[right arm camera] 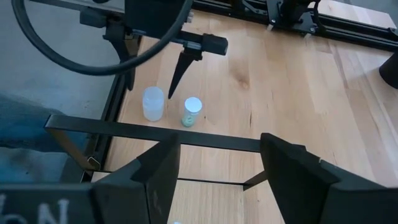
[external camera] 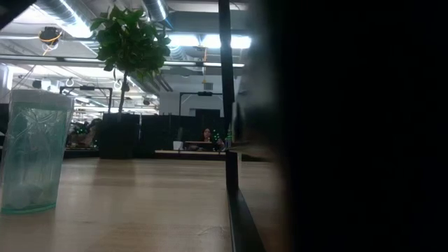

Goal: Pick and place medicine bottles onto shelf by color
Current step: Put the bottom white pill bottle on the shelf aligned with the other white pill bottle

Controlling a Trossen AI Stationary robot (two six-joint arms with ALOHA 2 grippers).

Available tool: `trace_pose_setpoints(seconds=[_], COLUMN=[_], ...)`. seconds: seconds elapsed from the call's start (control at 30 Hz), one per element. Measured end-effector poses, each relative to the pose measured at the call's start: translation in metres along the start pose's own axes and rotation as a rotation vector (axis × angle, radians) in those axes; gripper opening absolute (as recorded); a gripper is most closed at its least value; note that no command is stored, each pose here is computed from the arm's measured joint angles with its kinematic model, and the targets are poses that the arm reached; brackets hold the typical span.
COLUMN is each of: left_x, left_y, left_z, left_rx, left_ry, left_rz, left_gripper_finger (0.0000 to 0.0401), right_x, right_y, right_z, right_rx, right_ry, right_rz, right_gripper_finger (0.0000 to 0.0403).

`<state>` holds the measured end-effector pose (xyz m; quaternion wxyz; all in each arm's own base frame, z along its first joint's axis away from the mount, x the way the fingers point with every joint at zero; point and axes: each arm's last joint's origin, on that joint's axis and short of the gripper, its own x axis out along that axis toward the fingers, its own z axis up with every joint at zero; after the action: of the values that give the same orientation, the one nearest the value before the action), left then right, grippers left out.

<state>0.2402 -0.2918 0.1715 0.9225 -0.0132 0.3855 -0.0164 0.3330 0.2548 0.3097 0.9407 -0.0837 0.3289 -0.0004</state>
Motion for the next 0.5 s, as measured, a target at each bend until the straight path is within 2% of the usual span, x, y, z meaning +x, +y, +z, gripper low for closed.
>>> trace_pose_setpoints(seconds=[0.5], left_x=[0.0035], left_y=[0.0048], left_z=[0.0032], left_rx=[0.016], left_ry=[0.005], left_rz=[0.015], left_gripper_finger=[0.0267], right_x=[0.0], right_y=[0.0], right_z=[0.0], right_rx=[0.0], right_ry=[0.0], right_rz=[0.0], right_gripper_finger=[0.0223])
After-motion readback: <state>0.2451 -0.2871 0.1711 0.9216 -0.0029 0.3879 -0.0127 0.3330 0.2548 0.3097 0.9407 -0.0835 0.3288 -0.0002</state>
